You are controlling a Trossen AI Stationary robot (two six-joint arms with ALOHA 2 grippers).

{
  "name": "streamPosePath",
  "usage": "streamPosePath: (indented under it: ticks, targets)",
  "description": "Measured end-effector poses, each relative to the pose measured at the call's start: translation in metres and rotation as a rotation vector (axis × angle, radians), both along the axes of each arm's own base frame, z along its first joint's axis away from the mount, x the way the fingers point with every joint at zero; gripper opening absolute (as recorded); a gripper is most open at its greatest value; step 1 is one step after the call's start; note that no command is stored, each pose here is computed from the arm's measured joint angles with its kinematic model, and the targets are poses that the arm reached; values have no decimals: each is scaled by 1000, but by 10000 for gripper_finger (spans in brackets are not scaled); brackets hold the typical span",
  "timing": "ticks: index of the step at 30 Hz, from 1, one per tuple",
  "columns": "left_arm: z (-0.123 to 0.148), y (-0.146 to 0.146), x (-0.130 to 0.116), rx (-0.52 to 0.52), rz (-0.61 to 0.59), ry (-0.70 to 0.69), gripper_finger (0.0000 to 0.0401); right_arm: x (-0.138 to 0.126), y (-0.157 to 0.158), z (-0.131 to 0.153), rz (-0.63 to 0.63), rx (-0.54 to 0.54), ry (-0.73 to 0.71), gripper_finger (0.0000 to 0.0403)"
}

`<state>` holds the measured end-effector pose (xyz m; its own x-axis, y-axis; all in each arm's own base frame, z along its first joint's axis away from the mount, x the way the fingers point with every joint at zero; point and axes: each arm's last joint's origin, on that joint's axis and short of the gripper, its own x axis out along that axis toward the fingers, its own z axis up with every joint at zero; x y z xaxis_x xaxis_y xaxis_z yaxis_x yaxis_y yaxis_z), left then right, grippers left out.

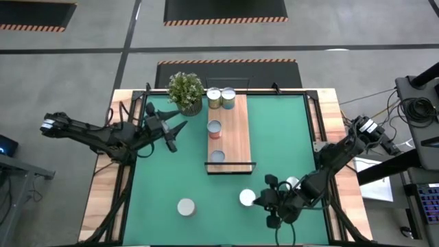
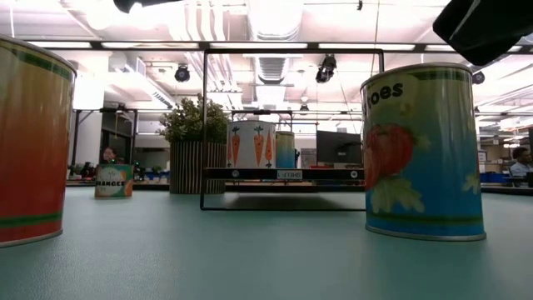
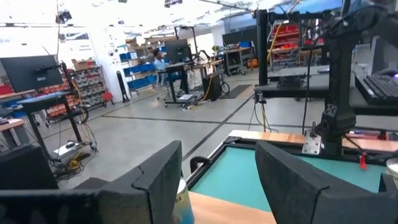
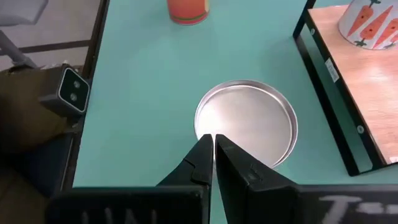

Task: Pick and place cans onto a shelf
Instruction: Put the canned tomatoes on the shelf

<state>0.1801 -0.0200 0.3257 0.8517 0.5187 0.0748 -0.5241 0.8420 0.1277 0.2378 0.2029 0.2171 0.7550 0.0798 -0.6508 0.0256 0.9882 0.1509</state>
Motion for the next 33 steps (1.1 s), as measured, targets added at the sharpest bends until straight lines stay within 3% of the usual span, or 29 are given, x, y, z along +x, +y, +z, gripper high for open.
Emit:
streamPosePath:
  ticks: [5,9,25,29,33]
  targets:
    - [3,0,0,-6,0,-29,187,1,-2,0,2,-14,-1,22]
    - [3,0,0,-6,0,-29,187,5,-4,2,-3,-21,-4,59]
    - [-2,-1,6,0,0,-2,187,8,-6,-1,-50,-48,-18,331]
    - [-2,-1,6,0,0,-3,187,10,-4,-10,-46,-66,6,362]
    - [-2,-1,5,-1,0,-4,187,12,-2,-19,-44,-88,32,366]
